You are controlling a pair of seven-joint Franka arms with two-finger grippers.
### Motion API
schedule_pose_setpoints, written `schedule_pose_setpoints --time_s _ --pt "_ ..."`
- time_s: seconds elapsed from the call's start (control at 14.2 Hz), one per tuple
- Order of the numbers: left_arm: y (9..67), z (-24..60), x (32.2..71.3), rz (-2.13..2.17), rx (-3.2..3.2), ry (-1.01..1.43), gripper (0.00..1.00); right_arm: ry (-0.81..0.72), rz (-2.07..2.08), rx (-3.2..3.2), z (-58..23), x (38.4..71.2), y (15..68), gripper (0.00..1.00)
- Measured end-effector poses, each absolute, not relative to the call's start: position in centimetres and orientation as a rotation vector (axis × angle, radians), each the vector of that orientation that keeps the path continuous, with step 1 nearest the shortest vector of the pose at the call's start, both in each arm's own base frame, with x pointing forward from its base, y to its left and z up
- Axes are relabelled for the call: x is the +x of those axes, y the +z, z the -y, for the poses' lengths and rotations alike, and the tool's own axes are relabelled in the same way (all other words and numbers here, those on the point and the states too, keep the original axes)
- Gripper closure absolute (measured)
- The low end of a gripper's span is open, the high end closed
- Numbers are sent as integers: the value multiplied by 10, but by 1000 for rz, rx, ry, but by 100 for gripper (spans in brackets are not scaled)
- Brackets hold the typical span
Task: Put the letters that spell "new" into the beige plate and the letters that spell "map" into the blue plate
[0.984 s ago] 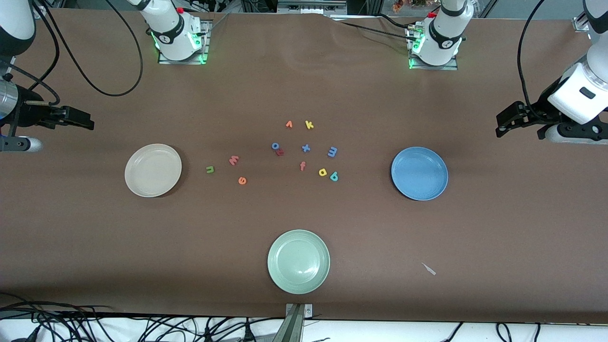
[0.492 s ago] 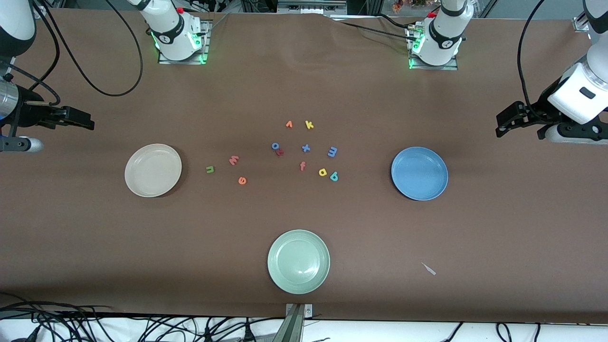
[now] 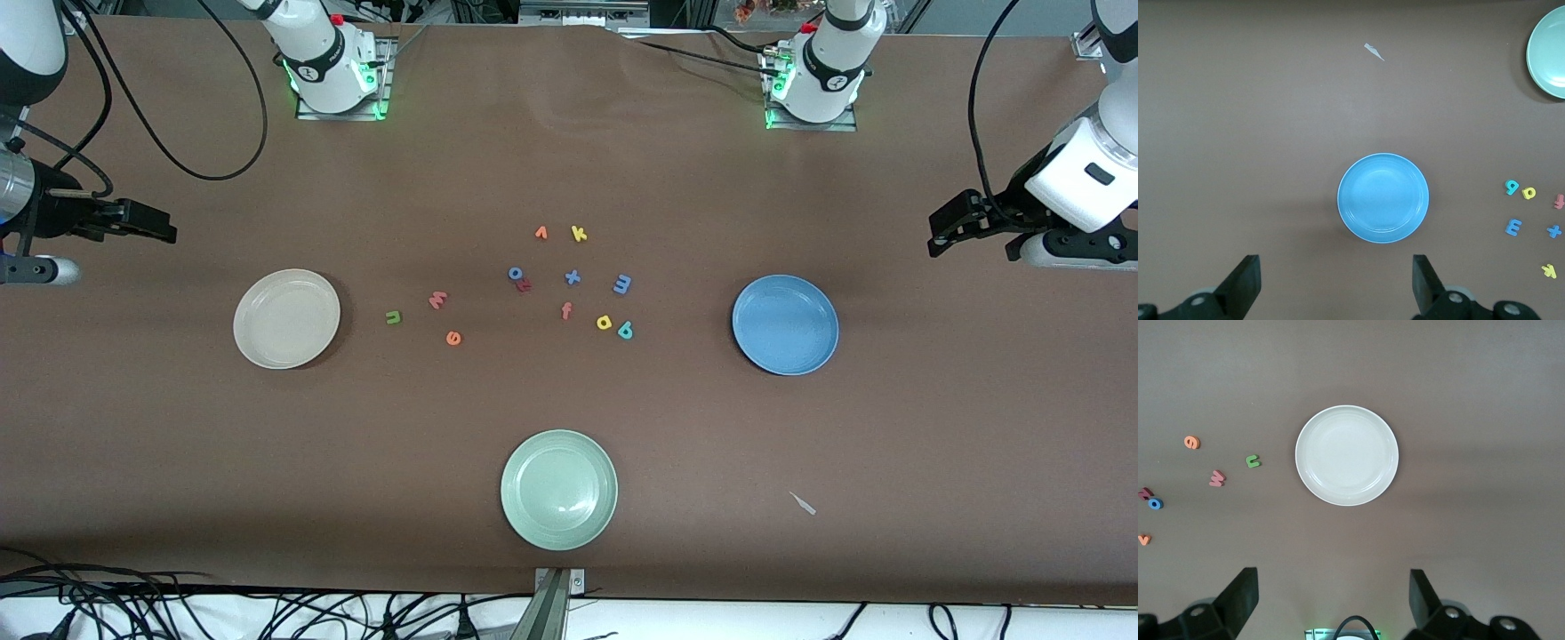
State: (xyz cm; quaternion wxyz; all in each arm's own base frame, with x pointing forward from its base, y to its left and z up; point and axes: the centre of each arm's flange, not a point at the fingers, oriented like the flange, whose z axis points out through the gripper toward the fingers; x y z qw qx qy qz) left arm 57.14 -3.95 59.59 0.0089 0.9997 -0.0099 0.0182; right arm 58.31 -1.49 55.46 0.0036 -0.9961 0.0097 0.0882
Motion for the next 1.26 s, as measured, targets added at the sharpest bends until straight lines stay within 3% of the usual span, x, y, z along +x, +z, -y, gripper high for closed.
schedule_pose_setpoints --time_s 1.26 --pt "596 39 571 31 3123 53 0 130 -30 -3146 17 594 562 0"
